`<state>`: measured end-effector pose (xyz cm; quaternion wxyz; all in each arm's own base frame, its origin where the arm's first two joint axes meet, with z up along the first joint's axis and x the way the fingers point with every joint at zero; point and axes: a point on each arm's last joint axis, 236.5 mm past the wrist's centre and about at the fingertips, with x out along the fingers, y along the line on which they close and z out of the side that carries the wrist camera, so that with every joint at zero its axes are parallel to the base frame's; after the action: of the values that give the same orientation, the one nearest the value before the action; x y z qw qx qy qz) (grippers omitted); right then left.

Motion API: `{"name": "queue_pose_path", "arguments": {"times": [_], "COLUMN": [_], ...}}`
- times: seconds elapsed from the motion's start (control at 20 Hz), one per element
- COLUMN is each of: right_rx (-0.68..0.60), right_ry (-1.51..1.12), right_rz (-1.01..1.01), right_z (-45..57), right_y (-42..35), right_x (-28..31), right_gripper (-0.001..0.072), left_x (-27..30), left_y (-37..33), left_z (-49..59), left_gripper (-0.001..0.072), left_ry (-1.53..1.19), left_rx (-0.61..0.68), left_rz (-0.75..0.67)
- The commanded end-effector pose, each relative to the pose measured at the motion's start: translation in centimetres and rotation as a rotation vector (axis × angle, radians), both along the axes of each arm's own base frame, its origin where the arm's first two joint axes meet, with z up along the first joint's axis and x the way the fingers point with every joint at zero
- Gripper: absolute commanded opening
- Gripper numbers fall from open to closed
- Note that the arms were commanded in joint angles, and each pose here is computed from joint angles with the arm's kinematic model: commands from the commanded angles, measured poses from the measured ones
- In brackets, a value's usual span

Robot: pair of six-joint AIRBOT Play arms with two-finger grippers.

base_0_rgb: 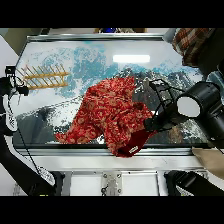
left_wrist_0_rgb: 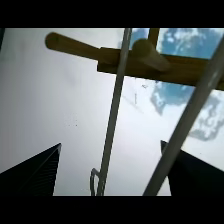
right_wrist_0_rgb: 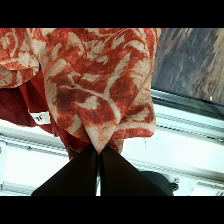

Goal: Fold the clothes and pants, and hang the long-sleeved shirts on hangers.

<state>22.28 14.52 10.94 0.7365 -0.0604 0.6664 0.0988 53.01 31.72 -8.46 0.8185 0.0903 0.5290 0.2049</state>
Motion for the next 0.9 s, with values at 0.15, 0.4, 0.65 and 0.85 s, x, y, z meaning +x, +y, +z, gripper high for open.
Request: {"name": "queue_pose_path", "arguments": {"times": [0.15, 0.4, 0.65, 0.85], "right_rx": [-0.002, -0.002, -0.002, -0.002], "right_ry": [0.003, 0.003, 0.003, 0.003], "right_rz": [0.000, 0.000, 0.000, 0.000], "right_z": [-0.1, -0.1, -0.1, -0.1], "right_y": [0.0, 0.0, 0.0, 0.0], "right_x": [0.0, 0.0, 0.0, 0.0], "right_gripper": [0.0017, 0.0017, 0.0017, 0.0017], "left_x": [-0.7, -1.1, -1.8, -1.9], "left_y": [0.2, -0.1, -0.4, -0.9], "left_z": [-4.3, -4.5, -4.7, -3.1], "left_gripper": [0.0690, 0.0138, 0.0022, 0.0020], "left_ry": [0.088, 0.106, 0.136, 0.136], "left_rx": [-0.024, -0.033, -0.048, -0.049], "left_rz": [-0.001, 0.004, 0.015, 0.017]}}
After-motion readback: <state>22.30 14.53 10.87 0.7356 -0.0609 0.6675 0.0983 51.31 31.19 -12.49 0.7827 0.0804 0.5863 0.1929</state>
